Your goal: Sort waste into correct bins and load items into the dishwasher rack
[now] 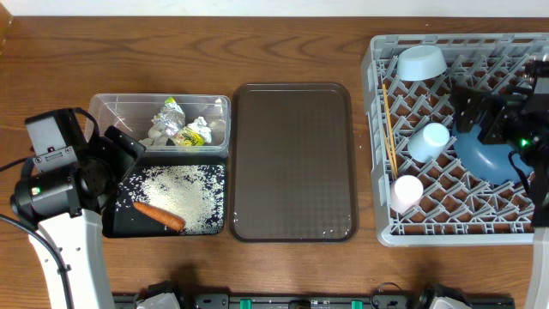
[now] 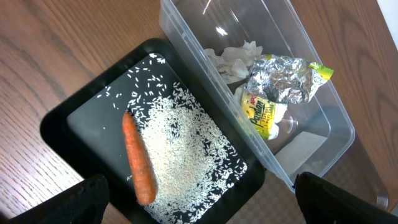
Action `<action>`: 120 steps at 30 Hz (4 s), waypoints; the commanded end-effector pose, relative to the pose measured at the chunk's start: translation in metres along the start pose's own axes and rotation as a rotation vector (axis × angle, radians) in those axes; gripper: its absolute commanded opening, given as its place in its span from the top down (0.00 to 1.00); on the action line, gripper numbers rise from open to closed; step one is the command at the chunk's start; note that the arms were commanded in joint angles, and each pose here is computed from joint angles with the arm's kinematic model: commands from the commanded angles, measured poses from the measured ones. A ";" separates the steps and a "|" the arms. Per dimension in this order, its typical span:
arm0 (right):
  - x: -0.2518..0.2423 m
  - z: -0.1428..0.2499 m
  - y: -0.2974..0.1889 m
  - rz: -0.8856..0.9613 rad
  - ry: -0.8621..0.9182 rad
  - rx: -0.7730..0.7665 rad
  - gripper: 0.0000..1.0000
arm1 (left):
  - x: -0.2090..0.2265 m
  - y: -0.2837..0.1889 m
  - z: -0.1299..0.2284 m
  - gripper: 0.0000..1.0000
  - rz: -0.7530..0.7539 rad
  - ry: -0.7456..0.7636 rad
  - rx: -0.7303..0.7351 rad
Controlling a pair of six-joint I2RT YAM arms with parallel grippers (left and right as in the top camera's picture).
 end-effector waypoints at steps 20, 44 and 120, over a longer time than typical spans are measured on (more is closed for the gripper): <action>0.021 -0.001 -0.009 -0.102 -0.011 0.005 0.01 | 0.001 -0.002 -0.004 0.03 -0.010 0.007 -0.011; 0.021 -0.001 -0.009 -0.102 -0.011 0.005 0.01 | 0.001 -0.002 -0.004 0.03 -0.010 0.007 -0.011; 0.014 0.127 -0.057 -0.252 -0.062 -0.701 0.01 | 0.001 -0.002 -0.004 0.03 -0.010 0.007 -0.011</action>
Point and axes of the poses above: each gripper's point midway between its finger pads, its own y axis out along the fingers, its own x axis along the line the jaws close on, z = x × y, the point moved 1 cm from there along -y, back along the fingers, and after that the axes turned 15 degrees about y, right-handed, at the moved point
